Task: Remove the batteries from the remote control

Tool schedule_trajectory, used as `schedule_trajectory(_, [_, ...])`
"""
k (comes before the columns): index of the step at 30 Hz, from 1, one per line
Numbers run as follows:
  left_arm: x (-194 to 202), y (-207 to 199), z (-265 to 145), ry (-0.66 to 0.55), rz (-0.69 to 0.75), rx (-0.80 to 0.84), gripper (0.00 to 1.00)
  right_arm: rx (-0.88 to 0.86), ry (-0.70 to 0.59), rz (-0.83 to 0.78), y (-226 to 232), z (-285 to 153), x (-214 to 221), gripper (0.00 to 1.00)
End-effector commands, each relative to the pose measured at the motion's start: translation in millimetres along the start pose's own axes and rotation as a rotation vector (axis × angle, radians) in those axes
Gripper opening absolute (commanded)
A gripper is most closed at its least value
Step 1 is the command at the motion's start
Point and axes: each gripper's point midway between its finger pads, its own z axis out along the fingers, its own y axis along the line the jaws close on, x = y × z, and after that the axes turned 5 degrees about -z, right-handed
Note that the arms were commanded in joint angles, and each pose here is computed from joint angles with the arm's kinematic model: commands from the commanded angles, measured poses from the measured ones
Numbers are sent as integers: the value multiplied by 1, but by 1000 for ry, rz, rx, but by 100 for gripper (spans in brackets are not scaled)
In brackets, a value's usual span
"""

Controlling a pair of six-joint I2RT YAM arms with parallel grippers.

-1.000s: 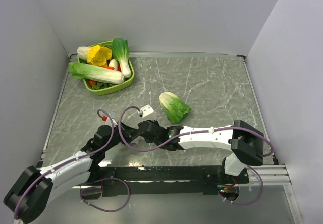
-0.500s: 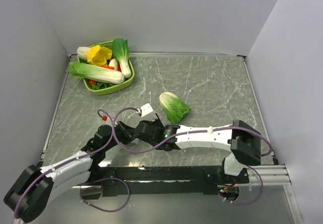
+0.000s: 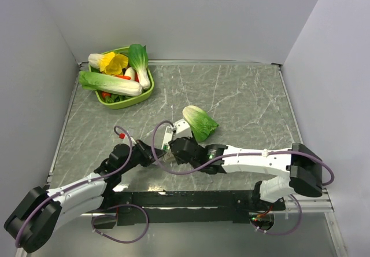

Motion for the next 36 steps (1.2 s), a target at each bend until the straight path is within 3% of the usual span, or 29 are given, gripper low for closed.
schedule_trajectory(1, [2,6,2,5,1,-35,1,-233,-143,85,34,-12,-50,59])
schedule_trajectory(13, [2,6,2,2,6,-36,1,-305,-95,122,42,8,-43,61])
schedule_trajectory(36, [2,5,2,0,10,-42,1,-268,-9,97,43,28,-13,60])
